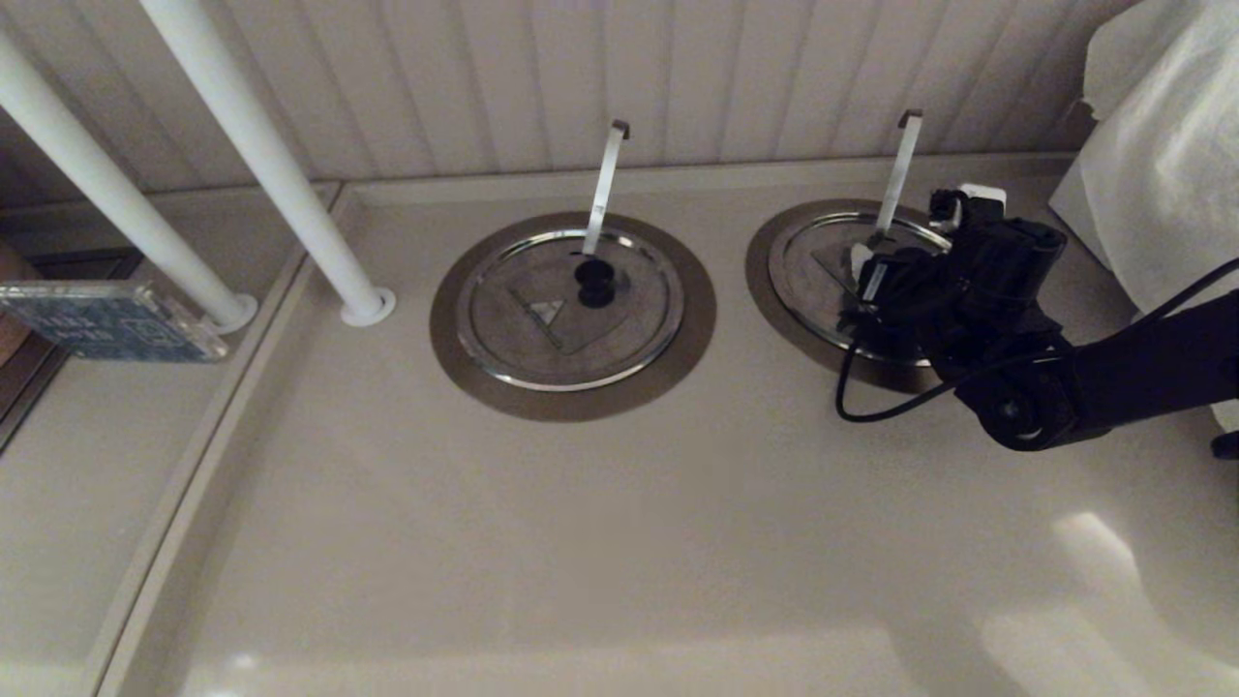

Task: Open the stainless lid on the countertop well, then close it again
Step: Open the lid

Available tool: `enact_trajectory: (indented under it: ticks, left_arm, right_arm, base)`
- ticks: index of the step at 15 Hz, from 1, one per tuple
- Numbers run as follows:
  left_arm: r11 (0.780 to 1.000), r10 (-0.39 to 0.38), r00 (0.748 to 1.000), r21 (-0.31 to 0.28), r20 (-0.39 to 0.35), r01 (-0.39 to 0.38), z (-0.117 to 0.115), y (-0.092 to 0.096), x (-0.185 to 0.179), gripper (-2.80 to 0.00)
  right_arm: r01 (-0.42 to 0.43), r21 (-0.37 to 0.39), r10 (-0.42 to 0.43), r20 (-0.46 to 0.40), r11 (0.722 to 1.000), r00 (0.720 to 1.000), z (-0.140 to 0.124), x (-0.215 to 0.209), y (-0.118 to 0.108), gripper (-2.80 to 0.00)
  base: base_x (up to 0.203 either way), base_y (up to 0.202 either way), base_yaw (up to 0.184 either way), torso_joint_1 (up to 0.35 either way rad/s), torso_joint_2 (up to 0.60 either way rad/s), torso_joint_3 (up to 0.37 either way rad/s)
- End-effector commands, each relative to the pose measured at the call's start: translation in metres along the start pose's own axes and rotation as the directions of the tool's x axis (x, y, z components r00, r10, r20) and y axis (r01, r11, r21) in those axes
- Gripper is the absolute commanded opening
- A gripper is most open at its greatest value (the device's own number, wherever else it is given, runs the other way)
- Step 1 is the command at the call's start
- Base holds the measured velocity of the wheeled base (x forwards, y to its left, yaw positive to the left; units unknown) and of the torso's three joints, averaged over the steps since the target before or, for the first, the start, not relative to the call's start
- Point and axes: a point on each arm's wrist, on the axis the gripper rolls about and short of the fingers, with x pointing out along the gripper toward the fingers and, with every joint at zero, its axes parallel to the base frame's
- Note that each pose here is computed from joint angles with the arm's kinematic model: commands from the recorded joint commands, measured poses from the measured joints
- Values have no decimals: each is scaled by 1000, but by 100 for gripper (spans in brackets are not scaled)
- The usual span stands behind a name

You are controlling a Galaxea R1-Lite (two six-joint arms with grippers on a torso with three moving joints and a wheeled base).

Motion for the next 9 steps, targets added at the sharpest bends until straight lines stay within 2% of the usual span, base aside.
enact_trajectory:
  ticks: [1, 9]
  left_arm:
    - [1000, 0, 1000, -1, 1, 0, 0, 0, 0, -280]
    - [1000, 0, 1000, -1, 1, 0, 0, 0, 0, -280]
  right_arm:
    - [-6, 12, 6, 22, 1000, 1000, 8, -3, 2, 0]
    - [-27, 28, 26, 53, 999, 998, 25, -13, 7, 0]
  base:
    - [0, 0, 0, 0, 0, 0]
    - [0, 0, 0, 0, 0, 0]
